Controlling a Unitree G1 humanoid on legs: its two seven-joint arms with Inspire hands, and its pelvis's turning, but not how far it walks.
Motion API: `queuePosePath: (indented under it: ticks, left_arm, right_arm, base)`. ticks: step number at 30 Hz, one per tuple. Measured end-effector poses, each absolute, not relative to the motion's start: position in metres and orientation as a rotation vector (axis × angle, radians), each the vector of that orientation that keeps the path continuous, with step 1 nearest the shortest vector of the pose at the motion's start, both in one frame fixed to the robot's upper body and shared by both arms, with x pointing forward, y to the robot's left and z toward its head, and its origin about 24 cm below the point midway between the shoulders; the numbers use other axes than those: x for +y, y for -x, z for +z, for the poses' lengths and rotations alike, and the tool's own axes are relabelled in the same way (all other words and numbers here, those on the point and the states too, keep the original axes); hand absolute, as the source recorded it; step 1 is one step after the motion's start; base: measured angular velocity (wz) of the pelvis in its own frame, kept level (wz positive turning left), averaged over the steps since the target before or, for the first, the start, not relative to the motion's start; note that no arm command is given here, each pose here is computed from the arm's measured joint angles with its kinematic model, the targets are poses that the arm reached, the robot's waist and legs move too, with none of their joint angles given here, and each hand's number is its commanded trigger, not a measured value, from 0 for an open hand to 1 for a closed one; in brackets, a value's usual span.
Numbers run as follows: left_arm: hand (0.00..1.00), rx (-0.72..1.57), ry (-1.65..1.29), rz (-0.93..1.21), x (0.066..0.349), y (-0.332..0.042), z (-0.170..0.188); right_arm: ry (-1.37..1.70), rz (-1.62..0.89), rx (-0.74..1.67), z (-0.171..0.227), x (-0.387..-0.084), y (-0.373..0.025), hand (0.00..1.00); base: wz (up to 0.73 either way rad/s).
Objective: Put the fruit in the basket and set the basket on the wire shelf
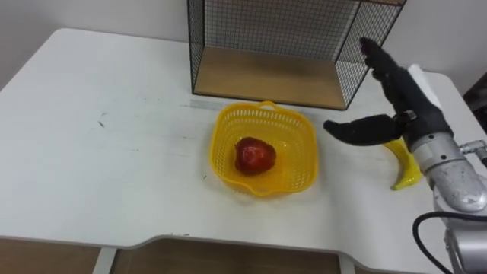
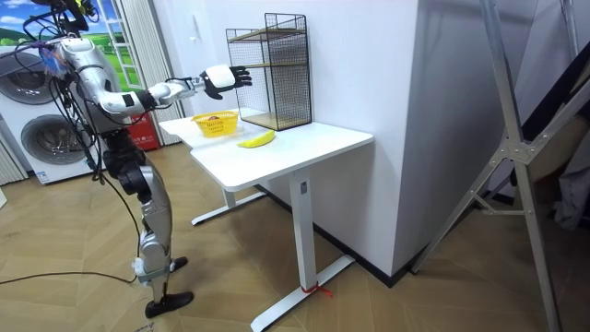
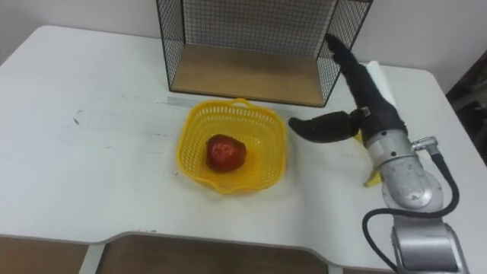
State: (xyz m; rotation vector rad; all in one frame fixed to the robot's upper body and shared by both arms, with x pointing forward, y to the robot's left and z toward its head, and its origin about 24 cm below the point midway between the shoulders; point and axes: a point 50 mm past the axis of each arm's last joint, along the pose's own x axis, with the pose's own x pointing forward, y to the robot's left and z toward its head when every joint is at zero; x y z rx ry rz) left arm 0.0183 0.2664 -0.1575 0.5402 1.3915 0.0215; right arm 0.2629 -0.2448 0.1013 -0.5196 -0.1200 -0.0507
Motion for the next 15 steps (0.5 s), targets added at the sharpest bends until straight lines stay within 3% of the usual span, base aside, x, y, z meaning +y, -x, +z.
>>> queuePosePath:
  ticks: [15]
  left_arm:
    - [0.00, 1.416, -0.565, 0.006, 0.267, -0.013, -0.158]
  right_arm:
    - [0.383, -0.322, -0.042, 0.079, -0.280, -0.260, 0.00]
  base:
    - [0.00]
